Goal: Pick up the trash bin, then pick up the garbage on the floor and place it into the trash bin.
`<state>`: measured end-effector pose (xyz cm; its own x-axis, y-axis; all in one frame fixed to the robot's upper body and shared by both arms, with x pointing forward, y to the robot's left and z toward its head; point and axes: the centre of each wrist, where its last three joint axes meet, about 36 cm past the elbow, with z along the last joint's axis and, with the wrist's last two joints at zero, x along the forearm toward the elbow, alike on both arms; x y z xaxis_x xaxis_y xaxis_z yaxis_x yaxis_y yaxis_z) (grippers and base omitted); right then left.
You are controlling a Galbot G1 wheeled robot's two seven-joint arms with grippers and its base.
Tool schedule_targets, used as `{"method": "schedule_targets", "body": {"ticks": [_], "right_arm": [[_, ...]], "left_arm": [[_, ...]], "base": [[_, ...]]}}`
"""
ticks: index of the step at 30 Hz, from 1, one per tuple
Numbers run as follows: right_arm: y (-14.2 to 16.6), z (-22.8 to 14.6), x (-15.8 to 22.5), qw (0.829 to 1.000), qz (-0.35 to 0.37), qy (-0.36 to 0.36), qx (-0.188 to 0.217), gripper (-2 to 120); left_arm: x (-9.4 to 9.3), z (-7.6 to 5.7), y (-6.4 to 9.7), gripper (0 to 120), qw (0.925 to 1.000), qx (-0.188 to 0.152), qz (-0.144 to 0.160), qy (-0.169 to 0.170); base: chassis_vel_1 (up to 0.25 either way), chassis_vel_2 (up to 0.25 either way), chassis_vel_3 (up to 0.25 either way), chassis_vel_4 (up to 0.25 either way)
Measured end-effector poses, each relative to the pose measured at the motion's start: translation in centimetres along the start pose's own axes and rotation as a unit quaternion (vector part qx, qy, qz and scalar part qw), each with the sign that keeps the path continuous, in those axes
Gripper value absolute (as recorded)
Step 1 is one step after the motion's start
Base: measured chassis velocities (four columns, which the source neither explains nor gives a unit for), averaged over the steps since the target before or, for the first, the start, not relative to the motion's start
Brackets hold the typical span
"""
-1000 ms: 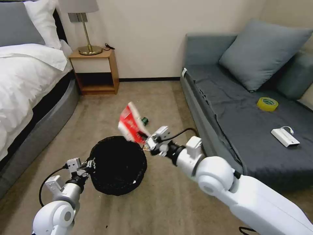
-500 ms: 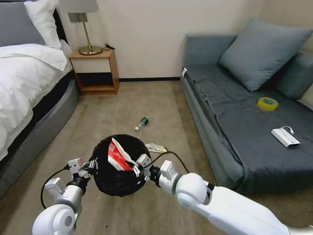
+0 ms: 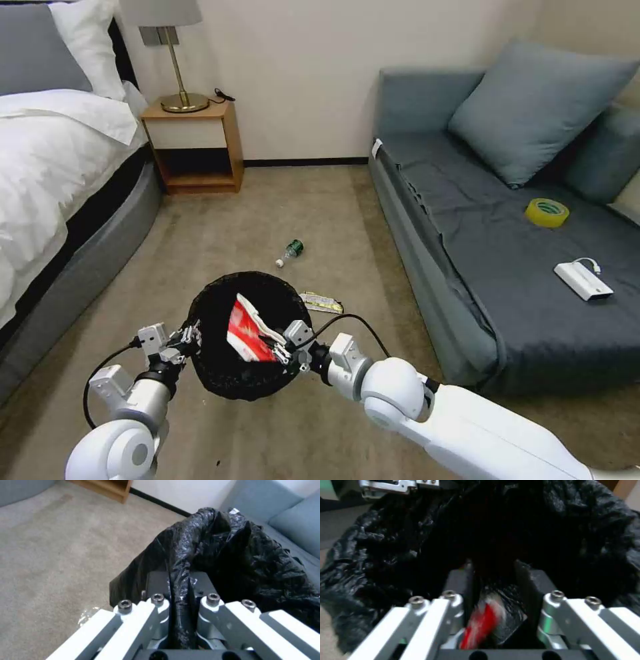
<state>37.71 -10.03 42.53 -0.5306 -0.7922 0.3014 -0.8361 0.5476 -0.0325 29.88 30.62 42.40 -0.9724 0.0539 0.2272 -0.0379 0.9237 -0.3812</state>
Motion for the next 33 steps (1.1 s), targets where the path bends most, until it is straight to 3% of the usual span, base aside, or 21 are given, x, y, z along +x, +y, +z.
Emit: {"method": "schedule_targets", "body": {"ticks": [7,11,18,28,33], "right_arm": [[-0.1,0.4,1.5,0.999,0.034,-0.017,0.010,58],[0.5,0.7,3.3,0.991,0.113,-0.053,0.038,77],[1.0,1.3,5.5,0.974,0.194,-0.097,0.069,98],[2.3,3.4,8.1,0.952,0.280,-0.105,0.058,100],[4.3,5.5,9.7,0.940,0.322,-0.108,0.040,100]], "left_arm": [[0.1,-0.8,0.4,6,0.9998,-0.009,-0.002,-0.017],[0.0,-1.4,0.7,6,0.9991,-0.024,-0.002,-0.035],[0.1,-1.6,0.4,6,0.9982,-0.037,-0.010,-0.045],[0.0,-2.2,0.5,6,0.9973,-0.041,-0.023,-0.057],[-0.1,-2.9,1.4,6,0.9967,-0.037,-0.034,-0.063]], "base": [[0.000,0.000,0.000,0.000],[0.000,0.000,0.000,0.000],[0.000,0.000,0.000,0.000],[0.000,0.000,0.000,0.000],[0.000,0.000,0.000,0.000]]}}
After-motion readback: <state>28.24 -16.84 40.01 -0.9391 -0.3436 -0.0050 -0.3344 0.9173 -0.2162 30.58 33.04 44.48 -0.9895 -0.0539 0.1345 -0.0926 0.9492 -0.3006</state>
